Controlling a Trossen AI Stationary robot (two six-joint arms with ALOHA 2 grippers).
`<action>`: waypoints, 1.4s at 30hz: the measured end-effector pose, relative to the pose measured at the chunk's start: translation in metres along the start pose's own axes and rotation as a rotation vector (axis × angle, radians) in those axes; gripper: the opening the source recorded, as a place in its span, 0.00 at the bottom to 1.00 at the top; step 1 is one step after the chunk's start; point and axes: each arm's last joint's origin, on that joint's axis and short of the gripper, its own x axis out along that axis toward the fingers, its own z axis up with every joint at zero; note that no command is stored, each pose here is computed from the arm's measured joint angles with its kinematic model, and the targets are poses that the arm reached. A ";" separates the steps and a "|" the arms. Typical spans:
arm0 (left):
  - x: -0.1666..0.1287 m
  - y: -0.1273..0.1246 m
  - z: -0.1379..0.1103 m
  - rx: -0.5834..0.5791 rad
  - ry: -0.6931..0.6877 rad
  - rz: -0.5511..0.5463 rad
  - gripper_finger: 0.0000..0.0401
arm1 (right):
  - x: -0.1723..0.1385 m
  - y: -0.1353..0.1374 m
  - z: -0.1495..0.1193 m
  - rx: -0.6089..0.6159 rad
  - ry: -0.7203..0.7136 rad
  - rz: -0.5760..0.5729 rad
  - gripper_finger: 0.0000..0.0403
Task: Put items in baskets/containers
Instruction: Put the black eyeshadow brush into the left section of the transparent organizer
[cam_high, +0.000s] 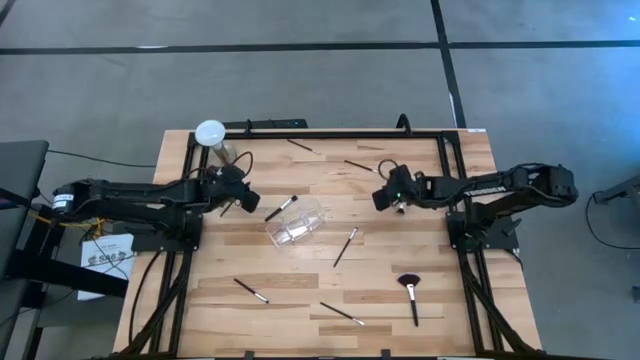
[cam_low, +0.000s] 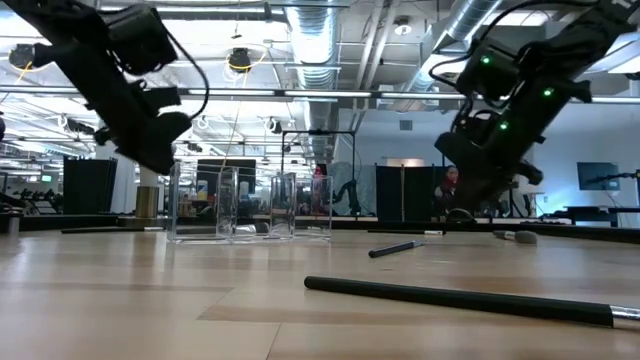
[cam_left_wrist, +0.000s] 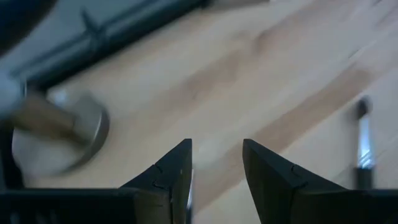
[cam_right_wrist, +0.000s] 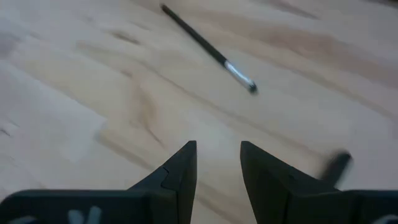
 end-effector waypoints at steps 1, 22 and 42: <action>0.001 0.003 -0.002 -0.023 0.032 0.007 0.35 | 0.001 -0.001 0.004 0.002 -0.006 0.026 0.29; 0.048 0.010 0.004 0.127 0.547 0.071 0.35 | 0.002 0.004 0.025 -0.099 -0.078 0.173 0.29; 0.074 0.023 0.004 0.091 0.618 0.003 0.35 | 0.002 0.004 0.022 -0.162 -0.019 0.224 0.29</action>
